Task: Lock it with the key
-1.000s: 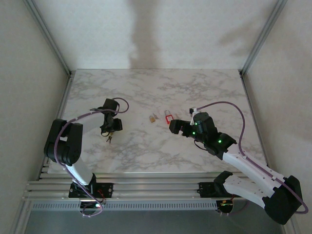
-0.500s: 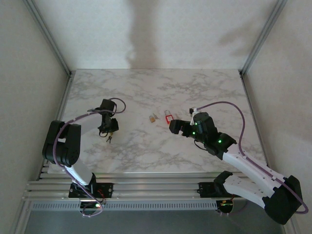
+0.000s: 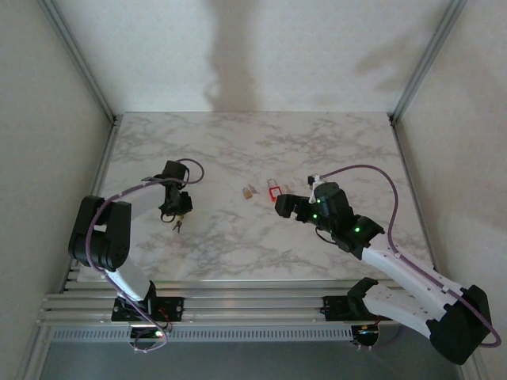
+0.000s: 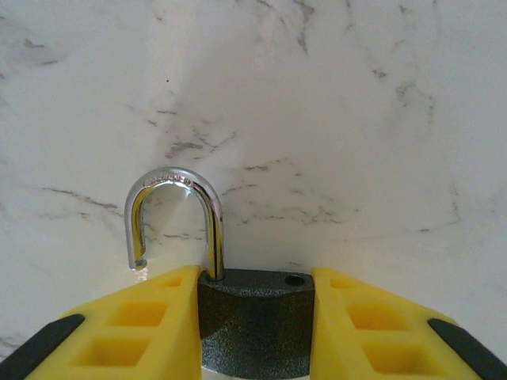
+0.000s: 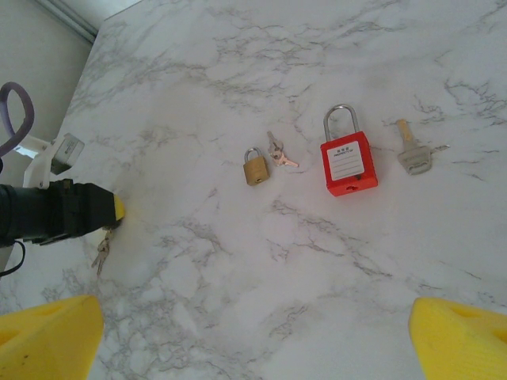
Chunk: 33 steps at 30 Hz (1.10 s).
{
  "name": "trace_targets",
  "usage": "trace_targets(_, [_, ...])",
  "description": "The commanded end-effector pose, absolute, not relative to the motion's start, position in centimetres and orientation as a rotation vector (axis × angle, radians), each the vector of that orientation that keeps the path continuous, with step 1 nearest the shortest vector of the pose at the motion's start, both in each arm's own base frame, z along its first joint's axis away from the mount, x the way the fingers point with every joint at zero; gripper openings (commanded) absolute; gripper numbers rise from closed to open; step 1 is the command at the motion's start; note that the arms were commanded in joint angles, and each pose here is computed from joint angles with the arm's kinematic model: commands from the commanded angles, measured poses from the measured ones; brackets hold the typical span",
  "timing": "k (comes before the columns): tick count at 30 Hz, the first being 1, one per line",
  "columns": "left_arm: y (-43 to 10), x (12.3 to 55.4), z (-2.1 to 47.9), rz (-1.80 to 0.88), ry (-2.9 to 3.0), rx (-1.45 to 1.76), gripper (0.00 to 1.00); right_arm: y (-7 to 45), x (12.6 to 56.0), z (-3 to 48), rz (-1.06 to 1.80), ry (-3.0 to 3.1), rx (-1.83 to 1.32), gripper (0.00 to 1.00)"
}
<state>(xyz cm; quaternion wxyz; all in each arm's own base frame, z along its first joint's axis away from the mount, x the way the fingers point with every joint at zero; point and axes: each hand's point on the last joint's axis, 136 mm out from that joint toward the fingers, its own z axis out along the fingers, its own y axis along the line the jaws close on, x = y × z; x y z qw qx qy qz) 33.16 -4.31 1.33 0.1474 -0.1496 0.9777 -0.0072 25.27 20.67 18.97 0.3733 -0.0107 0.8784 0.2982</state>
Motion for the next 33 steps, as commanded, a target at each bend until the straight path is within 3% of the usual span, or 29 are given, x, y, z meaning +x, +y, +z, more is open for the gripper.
trace_targets(1, [-4.2,28.3,-2.0,0.033,3.013,-0.453,0.21,20.0,25.3,18.9,0.738,2.238,-0.025,0.99])
trace_targets(5, [-4.3,28.3,-2.2,0.041,3.019,-0.435,0.01,20.0,25.3,18.9,0.738,2.239,-0.025,0.99])
trace_targets(6, [-4.3,28.3,-2.2,0.051,3.019,-0.43,0.0,20.0,25.3,18.9,0.738,2.238,-0.026,0.99])
trace_targets(14, [-3.1,28.6,-1.3,0.196,2.958,-0.476,0.0,20.0,25.3,18.9,0.741,2.236,-0.023,0.99])
trace_targets(18, [-5.1,28.2,-2.0,0.058,3.01,-0.416,0.0,20.0,25.3,19.0,0.742,2.234,-0.022,0.99])
trace_targets(33, [-7.1,29.4,0.3,0.0,2.941,-0.284,0.0,20.4,25.3,18.6,0.752,2.244,-0.032,0.99])
